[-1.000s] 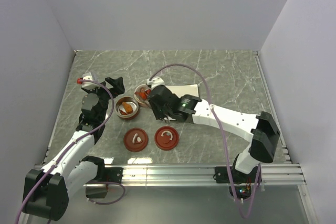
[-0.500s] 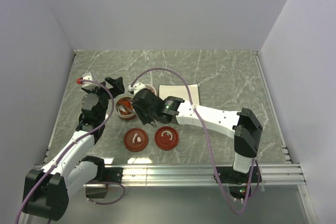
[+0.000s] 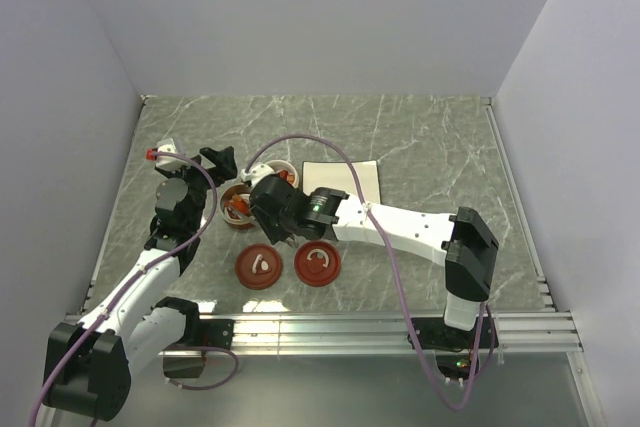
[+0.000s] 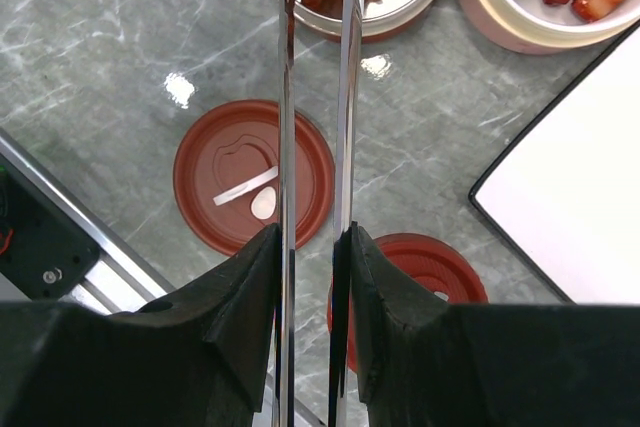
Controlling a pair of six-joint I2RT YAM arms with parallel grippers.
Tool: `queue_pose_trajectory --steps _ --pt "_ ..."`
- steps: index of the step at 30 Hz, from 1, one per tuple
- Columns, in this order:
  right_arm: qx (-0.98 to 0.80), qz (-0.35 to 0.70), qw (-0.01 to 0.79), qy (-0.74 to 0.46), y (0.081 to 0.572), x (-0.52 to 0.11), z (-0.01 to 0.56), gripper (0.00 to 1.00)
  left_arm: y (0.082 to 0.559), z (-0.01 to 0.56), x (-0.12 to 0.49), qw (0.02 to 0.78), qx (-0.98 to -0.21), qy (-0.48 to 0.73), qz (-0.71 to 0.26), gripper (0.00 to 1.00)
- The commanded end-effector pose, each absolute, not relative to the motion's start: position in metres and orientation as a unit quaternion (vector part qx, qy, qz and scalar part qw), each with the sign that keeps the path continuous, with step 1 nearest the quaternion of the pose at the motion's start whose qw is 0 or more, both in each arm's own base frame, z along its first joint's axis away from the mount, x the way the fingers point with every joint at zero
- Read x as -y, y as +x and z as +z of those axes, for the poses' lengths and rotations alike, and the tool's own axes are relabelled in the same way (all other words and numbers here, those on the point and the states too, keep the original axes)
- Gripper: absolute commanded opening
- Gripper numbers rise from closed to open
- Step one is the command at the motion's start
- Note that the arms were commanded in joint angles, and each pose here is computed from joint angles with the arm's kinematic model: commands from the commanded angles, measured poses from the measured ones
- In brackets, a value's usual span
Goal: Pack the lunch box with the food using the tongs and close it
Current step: Place the food into the lunch box
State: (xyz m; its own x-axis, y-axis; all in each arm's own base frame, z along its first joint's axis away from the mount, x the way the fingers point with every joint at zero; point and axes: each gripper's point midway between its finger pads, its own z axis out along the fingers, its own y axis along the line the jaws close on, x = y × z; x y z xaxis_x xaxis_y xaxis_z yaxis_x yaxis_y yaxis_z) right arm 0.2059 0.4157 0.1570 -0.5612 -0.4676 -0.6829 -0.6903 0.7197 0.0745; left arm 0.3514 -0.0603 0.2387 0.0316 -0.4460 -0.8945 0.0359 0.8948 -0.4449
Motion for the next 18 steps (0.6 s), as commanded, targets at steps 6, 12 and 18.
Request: queue_pose_trajectory --steps 6,12,18 --pt "-0.856 0.185 0.347 -0.335 0.206 -0.427 0.174 0.26 0.35 0.258 0.061 0.721 -0.65 -0.152 -0.187 0.99" --pt "-0.856 0.179 0.358 -0.327 0.209 -0.422 0.18 0.47 0.35 0.259 0.061 0.722 -0.649 -0.151 -0.188 0.99" --pt "-0.852 0.179 0.369 -0.326 0.212 -0.422 0.188 0.59 0.35 0.259 0.061 0.722 -0.649 -0.152 -0.188 0.99"
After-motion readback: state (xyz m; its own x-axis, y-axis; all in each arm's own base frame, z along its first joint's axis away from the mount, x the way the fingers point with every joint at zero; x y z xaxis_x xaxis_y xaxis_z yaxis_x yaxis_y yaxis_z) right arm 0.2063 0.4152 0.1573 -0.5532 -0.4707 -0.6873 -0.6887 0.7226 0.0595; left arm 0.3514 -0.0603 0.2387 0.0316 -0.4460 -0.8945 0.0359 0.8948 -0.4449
